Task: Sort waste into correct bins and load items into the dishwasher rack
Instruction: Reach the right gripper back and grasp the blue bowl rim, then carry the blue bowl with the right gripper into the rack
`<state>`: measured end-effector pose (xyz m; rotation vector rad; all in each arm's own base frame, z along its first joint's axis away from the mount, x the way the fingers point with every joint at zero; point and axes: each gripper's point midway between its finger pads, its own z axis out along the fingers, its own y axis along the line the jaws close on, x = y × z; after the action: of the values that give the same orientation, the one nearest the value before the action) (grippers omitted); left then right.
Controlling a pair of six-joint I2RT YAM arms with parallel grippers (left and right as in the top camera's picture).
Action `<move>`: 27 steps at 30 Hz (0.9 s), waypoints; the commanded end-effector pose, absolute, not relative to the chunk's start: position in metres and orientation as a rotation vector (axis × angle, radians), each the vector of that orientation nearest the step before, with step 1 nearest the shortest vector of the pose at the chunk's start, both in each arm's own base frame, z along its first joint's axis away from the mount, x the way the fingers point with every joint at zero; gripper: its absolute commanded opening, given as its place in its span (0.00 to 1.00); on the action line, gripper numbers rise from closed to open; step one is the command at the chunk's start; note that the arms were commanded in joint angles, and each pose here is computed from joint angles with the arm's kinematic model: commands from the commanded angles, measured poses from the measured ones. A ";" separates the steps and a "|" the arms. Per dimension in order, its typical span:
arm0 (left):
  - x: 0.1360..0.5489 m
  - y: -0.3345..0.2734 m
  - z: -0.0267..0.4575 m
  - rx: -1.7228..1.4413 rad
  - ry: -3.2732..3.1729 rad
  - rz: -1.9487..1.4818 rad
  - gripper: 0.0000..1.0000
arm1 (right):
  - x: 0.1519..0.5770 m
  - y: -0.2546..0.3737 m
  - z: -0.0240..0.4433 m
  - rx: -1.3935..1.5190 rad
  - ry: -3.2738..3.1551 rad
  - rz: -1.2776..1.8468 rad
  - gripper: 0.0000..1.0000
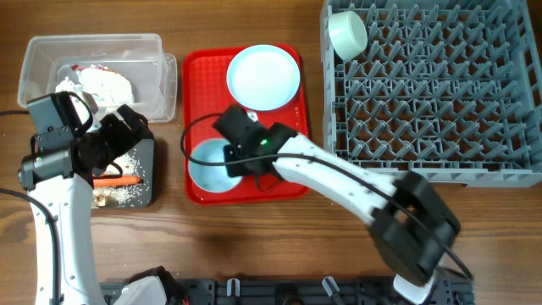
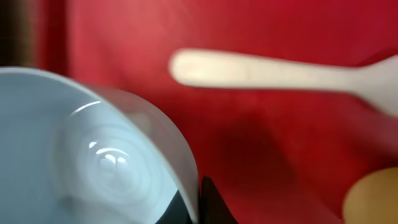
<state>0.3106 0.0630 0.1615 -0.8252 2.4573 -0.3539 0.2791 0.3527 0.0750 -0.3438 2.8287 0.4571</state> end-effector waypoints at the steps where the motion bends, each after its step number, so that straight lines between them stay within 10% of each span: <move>1: 0.313 0.062 0.165 -0.792 2.454 -0.364 1.00 | 0.302 0.359 0.203 -0.453 2.505 0.632 0.04; 6: 0.313 0.062 0.165 -0.792 2.454 -0.365 1.00 | 0.363 0.241 0.294 -0.071 2.290 0.517 0.04; 17: 0.313 0.062 0.165 -0.792 2.454 -0.364 1.00 | 0.414 -0.022 0.273 0.832 2.140 -0.102 0.04; 23: 0.313 0.062 0.165 -0.792 2.454 -0.365 1.00 | 0.430 -0.044 0.200 0.785 2.287 -0.440 0.04; 27: 0.313 0.062 0.165 -0.792 2.454 -0.365 1.00 | 0.437 -0.032 0.177 0.268 2.500 -0.599 0.04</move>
<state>0.3107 0.0630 0.1615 -0.8251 2.4569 -0.3534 0.4332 -0.0365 0.1753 0.5688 2.4419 -0.4826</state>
